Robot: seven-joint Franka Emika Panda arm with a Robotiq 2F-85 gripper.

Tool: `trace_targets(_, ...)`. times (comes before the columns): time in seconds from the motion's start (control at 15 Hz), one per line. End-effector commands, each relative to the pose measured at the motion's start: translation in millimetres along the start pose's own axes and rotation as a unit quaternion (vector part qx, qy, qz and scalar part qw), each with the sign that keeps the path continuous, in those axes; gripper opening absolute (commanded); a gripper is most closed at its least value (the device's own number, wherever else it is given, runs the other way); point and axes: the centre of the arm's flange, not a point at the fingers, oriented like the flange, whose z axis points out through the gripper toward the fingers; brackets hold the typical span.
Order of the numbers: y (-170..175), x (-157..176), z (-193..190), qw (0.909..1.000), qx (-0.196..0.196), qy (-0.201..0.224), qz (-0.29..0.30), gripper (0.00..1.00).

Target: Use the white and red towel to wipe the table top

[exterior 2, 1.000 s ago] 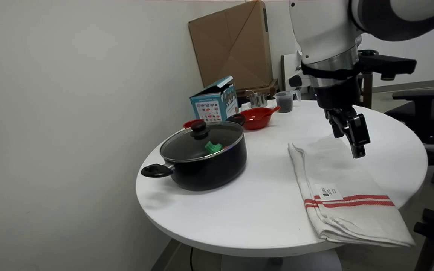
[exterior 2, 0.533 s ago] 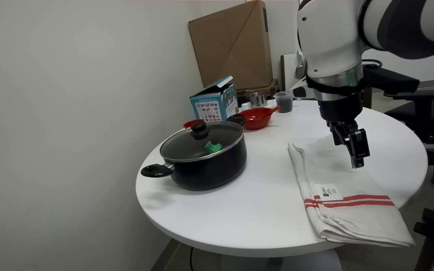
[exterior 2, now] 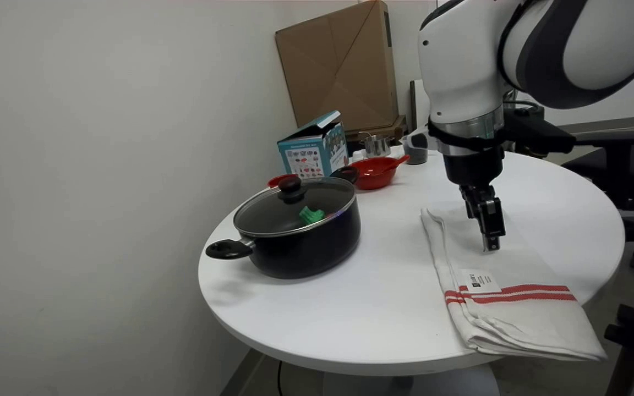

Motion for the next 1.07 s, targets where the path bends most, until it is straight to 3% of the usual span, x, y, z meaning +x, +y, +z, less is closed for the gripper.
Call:
trace_targets(0.0,-15,8,14,0.9996,0.029,-0.008,-0.003,1.00)
trace_targets(0.07,-22,7,17,0.9992,0.036,-0.014,-0.008,1.00)
trace_targets(0.2,-32,4,23,0.9985,0.048,-0.022,-0.014,0.74)
trace_targets(0.8,-27,5,23,0.9981,0.056,-0.023,-0.013,0.06)
trace_targets(1.0,-19,4,23,0.9986,0.050,-0.019,-0.008,0.00)
